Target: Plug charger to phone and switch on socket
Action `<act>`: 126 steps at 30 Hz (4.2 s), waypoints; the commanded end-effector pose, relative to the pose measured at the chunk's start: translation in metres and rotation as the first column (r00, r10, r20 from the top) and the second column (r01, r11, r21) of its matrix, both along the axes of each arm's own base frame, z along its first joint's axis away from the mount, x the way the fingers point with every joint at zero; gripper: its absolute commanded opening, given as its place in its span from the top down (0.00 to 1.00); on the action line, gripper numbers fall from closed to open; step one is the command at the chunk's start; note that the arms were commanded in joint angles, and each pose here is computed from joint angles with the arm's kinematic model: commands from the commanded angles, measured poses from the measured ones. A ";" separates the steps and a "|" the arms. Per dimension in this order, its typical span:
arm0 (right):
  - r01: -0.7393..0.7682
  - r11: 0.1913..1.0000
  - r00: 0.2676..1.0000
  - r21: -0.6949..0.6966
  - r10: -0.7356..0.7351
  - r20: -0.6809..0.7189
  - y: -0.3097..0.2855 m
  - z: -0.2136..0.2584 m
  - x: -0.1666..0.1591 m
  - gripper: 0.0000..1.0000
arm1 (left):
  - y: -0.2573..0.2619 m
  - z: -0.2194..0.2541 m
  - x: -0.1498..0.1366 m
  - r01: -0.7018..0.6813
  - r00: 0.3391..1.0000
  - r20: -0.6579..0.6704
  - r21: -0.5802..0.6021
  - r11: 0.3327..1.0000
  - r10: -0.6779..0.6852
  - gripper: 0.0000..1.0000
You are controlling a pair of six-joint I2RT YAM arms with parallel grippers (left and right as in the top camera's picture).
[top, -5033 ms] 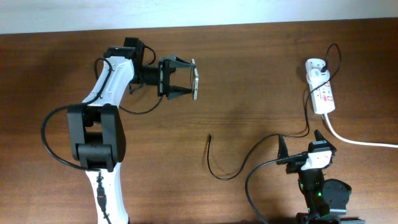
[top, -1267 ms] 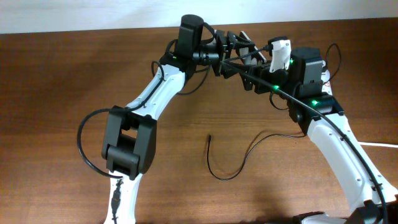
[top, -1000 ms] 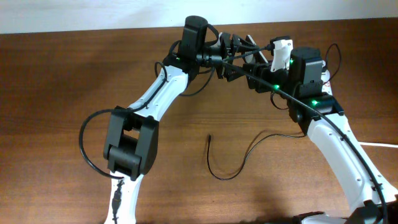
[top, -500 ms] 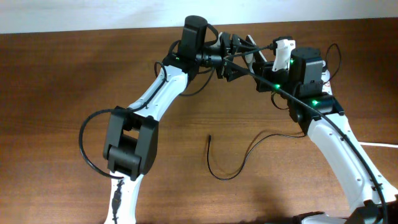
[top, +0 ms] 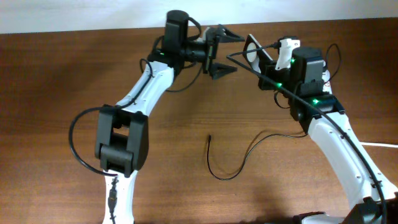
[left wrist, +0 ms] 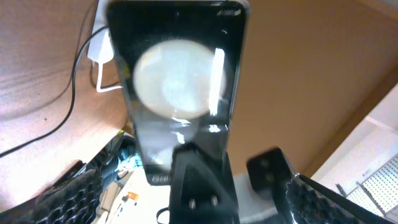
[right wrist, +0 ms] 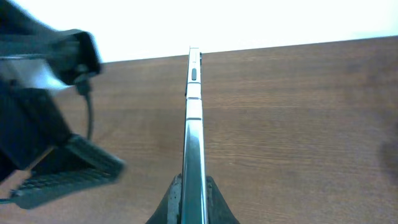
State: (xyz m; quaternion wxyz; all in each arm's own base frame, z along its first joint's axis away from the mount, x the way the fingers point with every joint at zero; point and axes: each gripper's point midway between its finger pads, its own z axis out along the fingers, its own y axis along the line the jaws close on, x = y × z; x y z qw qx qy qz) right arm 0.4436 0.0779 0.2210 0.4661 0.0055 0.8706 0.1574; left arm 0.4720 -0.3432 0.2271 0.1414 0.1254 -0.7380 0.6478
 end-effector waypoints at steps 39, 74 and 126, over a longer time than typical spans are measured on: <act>0.362 0.355 0.931 0.862 -0.082 -0.357 0.073 0.071 0.005 0.96 | 0.018 0.061 0.050 -0.303 0.940 0.149 -0.044 0.952 0.306 0.01; 0.433 0.291 0.897 0.853 -0.043 -0.440 0.092 0.064 -0.003 0.96 | 0.017 0.061 0.049 -0.300 0.941 0.150 -0.044 0.953 0.303 1.00; 0.059 0.992 0.664 -0.111 -0.122 -0.738 0.156 -0.170 -0.158 0.05 | 0.258 0.076 0.052 -0.112 0.654 0.739 -0.115 0.987 0.160 1.00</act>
